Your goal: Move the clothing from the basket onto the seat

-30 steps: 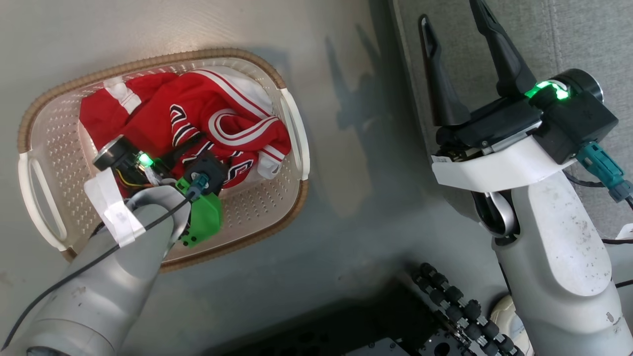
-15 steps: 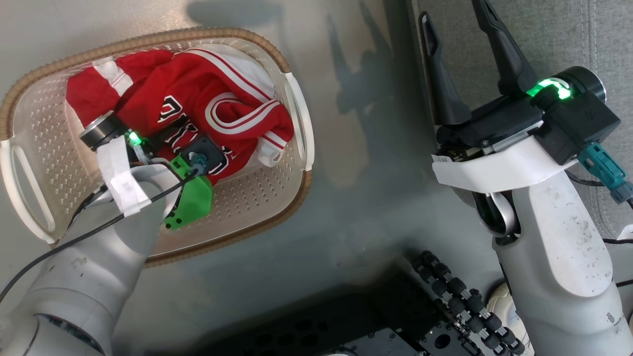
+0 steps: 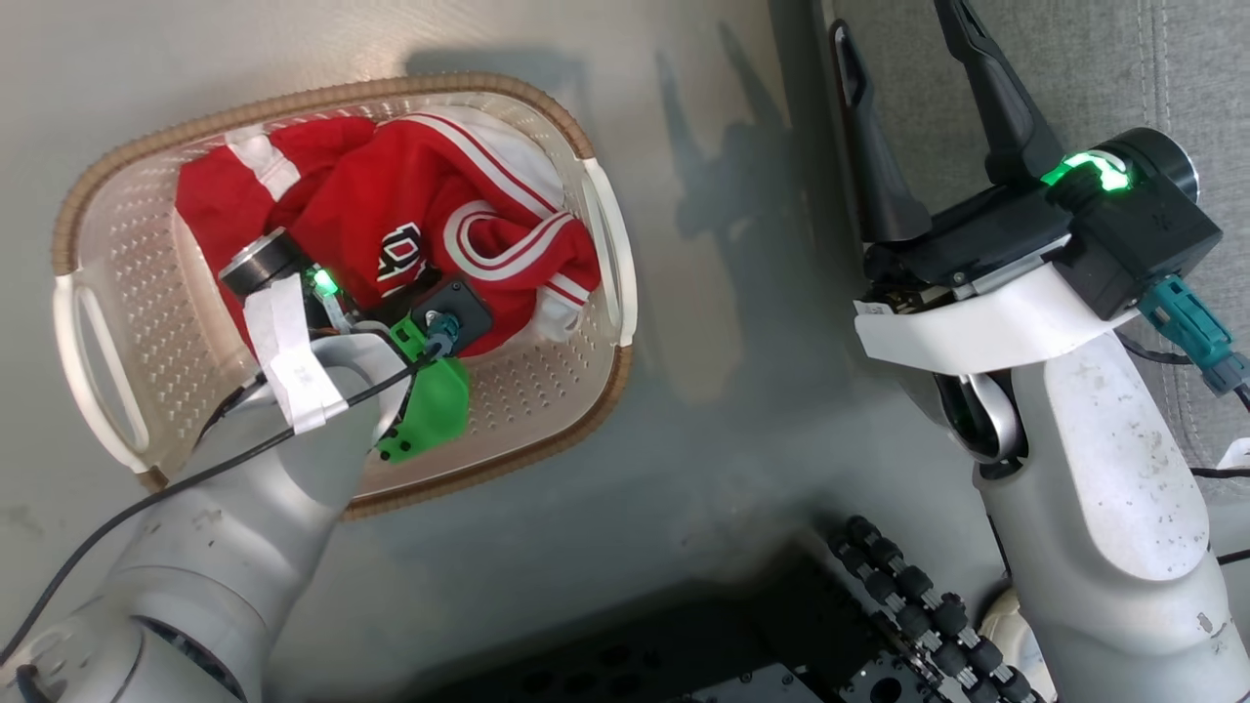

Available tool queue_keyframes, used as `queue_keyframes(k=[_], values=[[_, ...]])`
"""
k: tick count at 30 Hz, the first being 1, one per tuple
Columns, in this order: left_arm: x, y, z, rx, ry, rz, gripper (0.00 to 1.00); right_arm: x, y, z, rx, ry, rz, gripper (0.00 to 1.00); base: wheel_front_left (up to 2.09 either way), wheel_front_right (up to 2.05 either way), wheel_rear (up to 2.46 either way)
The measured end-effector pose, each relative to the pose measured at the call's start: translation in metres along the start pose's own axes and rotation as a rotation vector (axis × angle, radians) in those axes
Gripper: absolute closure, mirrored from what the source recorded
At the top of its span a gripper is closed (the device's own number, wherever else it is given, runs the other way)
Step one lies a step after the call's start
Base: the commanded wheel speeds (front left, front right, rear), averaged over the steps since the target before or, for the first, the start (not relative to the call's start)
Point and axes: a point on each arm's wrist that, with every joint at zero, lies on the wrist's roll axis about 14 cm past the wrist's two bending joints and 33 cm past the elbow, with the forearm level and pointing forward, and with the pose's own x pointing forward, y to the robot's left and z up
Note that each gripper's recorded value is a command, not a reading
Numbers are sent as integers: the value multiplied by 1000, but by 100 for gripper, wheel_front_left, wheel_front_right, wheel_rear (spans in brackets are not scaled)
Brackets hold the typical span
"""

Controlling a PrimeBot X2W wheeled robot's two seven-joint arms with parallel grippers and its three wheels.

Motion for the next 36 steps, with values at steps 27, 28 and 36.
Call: queue_keyframes(k=[27, 28, 36], values=[[-132, 8, 172, -29, -488, 206, 100, -42, 32, 78, 11, -94, 26, 0, 0, 0, 0], [-141, 9, 178, -33, -512, 224, 100, -45, 34, 81, 13, -99, 28, 0, 0, 0, 0], [-207, 15, 221, -46, -686, 352, 100, -65, 46, 108, 22, -146, 41, 0, 0, 0, 0]])
